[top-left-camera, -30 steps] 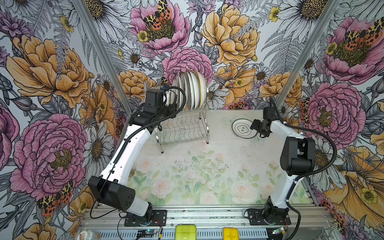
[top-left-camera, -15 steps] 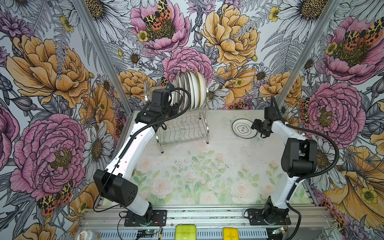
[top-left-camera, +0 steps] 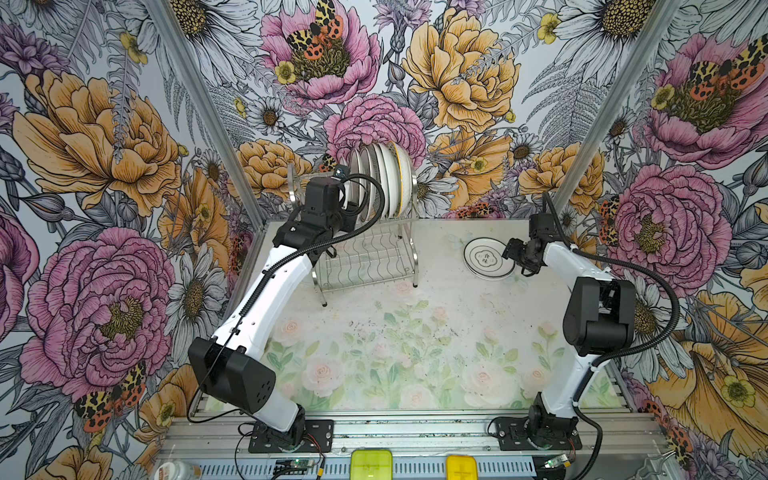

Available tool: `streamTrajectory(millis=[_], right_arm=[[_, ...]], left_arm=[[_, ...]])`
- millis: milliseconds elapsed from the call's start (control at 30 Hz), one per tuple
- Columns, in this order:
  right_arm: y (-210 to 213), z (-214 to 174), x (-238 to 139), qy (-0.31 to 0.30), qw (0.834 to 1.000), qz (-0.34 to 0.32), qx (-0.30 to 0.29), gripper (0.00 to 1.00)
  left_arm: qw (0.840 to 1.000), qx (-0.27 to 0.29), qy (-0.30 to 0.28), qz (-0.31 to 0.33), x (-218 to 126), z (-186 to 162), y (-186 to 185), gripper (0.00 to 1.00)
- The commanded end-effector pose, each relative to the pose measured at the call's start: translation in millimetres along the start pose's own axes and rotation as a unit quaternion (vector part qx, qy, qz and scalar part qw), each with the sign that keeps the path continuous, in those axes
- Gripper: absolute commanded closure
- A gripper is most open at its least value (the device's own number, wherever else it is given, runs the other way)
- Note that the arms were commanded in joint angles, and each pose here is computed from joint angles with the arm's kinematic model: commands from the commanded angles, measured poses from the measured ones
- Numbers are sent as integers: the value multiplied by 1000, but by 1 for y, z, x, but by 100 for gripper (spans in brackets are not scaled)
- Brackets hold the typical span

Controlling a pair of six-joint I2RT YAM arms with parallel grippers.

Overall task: Unload the plates from the dish rack
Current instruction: 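Raise the right gripper off the stack while the left gripper reaches the front plate, then close the left gripper on the front white plate rim in the rack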

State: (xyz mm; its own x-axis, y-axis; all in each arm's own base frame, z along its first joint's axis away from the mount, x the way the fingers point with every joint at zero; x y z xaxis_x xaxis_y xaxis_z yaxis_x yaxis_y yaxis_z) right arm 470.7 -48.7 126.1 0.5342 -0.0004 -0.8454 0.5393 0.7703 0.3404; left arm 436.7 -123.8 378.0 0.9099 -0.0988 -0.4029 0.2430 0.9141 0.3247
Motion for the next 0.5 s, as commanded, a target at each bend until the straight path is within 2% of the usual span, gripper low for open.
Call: streamTrajectory(millis=[0,467], right_arm=[[8,11,-21,-25,999,23,-1,24],[9,13,-25,-28,999,28,-1,25]], left_arm=[[1000,4,-12,24,1,5,7,56],[999,9,-6,31,9,2,8,68]])
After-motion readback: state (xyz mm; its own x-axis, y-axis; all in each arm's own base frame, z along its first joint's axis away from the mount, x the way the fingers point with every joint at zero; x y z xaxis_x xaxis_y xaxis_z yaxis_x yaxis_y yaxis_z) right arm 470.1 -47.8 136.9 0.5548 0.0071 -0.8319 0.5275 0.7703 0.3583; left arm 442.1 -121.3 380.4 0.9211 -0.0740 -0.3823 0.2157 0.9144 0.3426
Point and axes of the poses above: each gripper's point midway between its finger pads, its own x axis out along the fingers, its own y axis along the line the jaws close on, z = x × y, the point moved 2 cm from there along -x, back along the fingers, and after that the axes turned 11 degrees about x, right-handed, at the moved point
